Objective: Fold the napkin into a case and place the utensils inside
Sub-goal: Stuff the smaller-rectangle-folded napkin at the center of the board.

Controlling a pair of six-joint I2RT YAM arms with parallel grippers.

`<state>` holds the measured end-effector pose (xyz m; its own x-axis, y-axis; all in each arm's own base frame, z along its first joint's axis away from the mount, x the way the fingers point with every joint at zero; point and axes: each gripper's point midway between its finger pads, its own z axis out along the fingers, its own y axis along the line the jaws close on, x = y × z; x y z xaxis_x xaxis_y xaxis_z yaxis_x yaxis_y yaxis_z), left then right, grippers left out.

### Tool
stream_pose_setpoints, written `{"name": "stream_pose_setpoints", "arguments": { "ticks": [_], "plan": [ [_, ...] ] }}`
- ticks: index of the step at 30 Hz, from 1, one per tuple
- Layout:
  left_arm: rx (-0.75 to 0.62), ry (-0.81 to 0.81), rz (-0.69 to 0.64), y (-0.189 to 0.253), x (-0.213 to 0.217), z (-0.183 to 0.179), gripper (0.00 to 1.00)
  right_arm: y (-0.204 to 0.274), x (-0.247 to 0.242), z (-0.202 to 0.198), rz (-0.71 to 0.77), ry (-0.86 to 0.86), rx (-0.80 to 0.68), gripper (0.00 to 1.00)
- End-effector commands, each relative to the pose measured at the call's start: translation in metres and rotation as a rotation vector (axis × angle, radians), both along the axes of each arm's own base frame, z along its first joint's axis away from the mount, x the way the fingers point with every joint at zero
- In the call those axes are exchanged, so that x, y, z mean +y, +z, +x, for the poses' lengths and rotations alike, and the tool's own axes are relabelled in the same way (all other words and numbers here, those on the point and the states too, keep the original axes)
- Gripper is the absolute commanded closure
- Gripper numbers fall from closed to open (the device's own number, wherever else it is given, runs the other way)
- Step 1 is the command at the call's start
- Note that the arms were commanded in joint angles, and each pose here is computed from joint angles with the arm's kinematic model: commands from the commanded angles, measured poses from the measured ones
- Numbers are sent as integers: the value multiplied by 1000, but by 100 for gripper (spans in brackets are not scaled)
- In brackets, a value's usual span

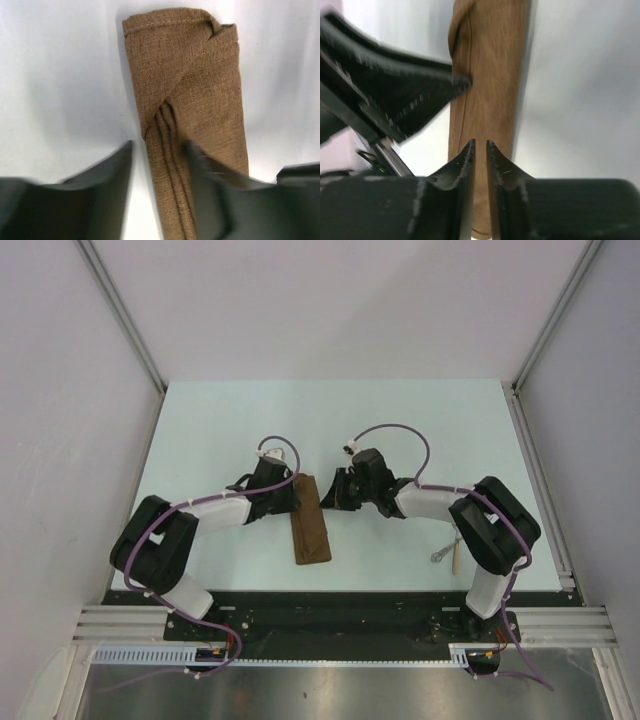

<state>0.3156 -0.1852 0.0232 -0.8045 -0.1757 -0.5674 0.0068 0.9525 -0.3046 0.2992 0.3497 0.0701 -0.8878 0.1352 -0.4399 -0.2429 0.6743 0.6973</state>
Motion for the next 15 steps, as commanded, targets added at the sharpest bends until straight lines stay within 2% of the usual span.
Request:
{"name": "stream_pose_setpoints", "arguments": {
  "ticks": [1, 3, 4, 6, 8, 11, 12, 15],
  "plan": [
    [0, 5, -61, -9, 4, -6, 68, 4, 11, -20, -93, 99, -94, 75],
    [-3, -14, -100, -5, 0, -7, 76, -2, 15, -32, -150, 139, -108, 71],
    [5, -22, -119, -6, -2, -9, 87, -4, 17, -33, -164, 146, -113, 69],
    [-6, -27, -138, -2, -4, -7, 99, 0, 22, -36, -190, 165, -139, 66],
    [-18, -33, -154, 3, -7, -7, 99, 0, 19, -39, -249, 162, -142, 65],
    [-17, -20, -156, 10, -6, -6, 70, 4, 19, -39, -300, 167, -177, 59],
    [-18, -7, -151, 14, -2, -9, 54, 6, 23, -42, -311, 180, -179, 57],
    [-43, 67, -138, 35, 14, -17, 34, 7, 32, -45, -363, 203, -196, 53]
  ]
}}
